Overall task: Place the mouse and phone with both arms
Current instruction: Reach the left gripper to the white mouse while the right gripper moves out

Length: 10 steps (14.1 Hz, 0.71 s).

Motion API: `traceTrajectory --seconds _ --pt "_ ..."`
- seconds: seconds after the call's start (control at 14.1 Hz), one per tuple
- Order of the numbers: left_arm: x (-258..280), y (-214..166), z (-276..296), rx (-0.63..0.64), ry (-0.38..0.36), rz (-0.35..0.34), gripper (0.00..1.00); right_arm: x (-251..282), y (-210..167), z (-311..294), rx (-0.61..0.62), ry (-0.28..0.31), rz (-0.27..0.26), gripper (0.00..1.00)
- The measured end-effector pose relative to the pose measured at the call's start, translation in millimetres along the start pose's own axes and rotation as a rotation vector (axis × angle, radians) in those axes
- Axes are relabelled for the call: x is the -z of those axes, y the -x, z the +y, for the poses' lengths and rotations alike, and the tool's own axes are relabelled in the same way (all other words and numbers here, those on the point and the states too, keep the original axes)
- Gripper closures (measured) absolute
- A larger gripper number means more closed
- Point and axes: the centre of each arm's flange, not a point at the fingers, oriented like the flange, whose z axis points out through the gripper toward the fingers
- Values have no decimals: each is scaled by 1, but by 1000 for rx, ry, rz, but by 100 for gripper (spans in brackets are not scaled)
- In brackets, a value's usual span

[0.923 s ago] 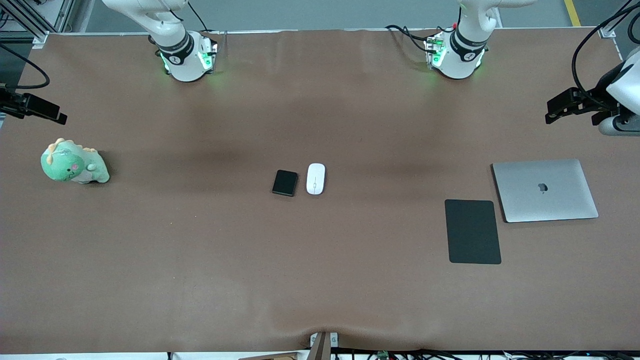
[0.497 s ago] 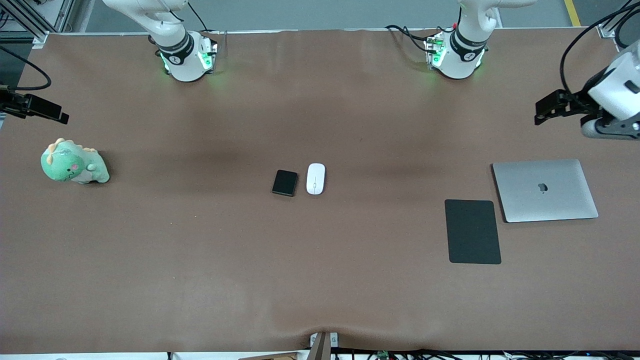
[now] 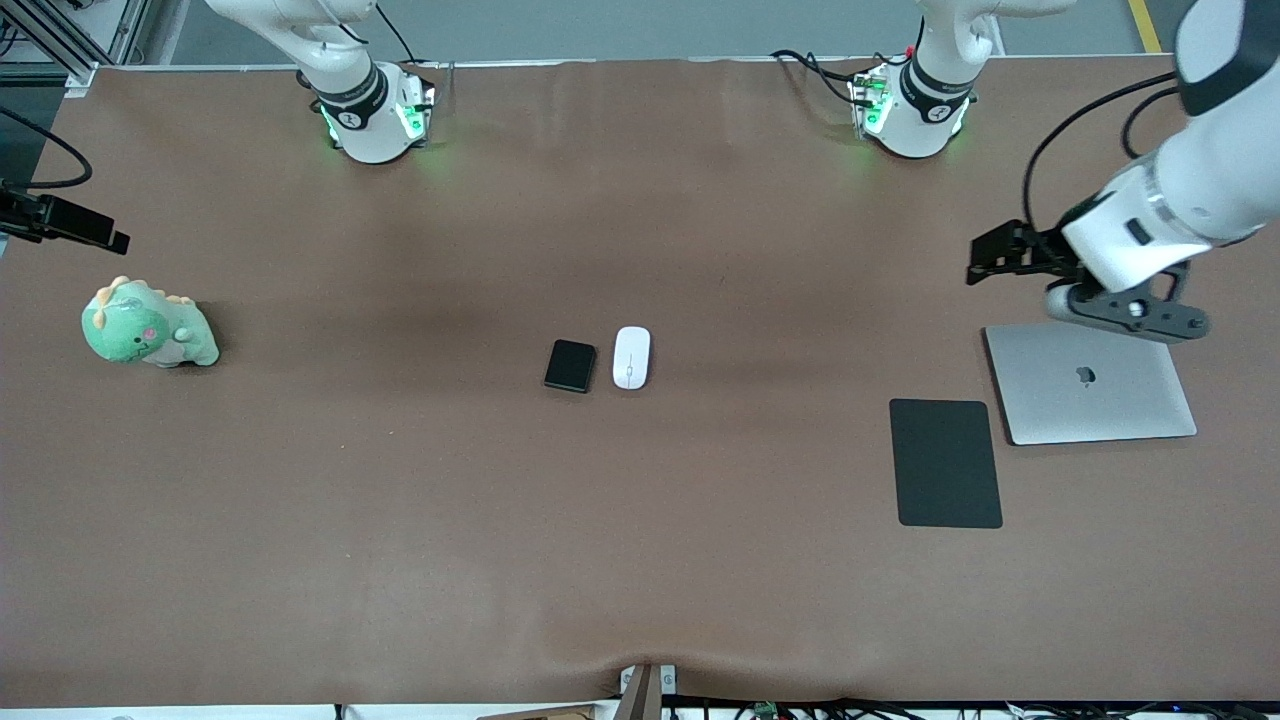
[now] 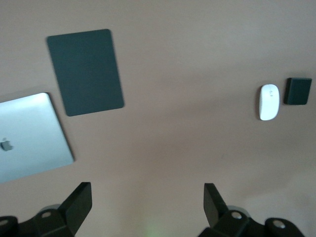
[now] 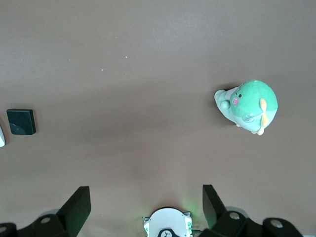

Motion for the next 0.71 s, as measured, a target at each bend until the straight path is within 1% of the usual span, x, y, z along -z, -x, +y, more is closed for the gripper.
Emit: traceTrajectory --seconds 0.14,0.28,0.43,0.57,0.71 --pt "-23 -6 58 -2 -5 -11 0 2 -7 -4 18 1 0 0" --pt "-56 -9 121 10 -11 -23 0 -6 -17 -2 18 2 -43 0" --pt "-99 -10 177 25 -25 -42 0 -12 -27 3 14 1 -61 0" --pt "-148 -12 224 30 -38 -51 0 -13 -31 5 12 1 -64 0" --pt "-200 -14 263 46 -55 -37 0 -16 -33 6 10 2 -71 0"
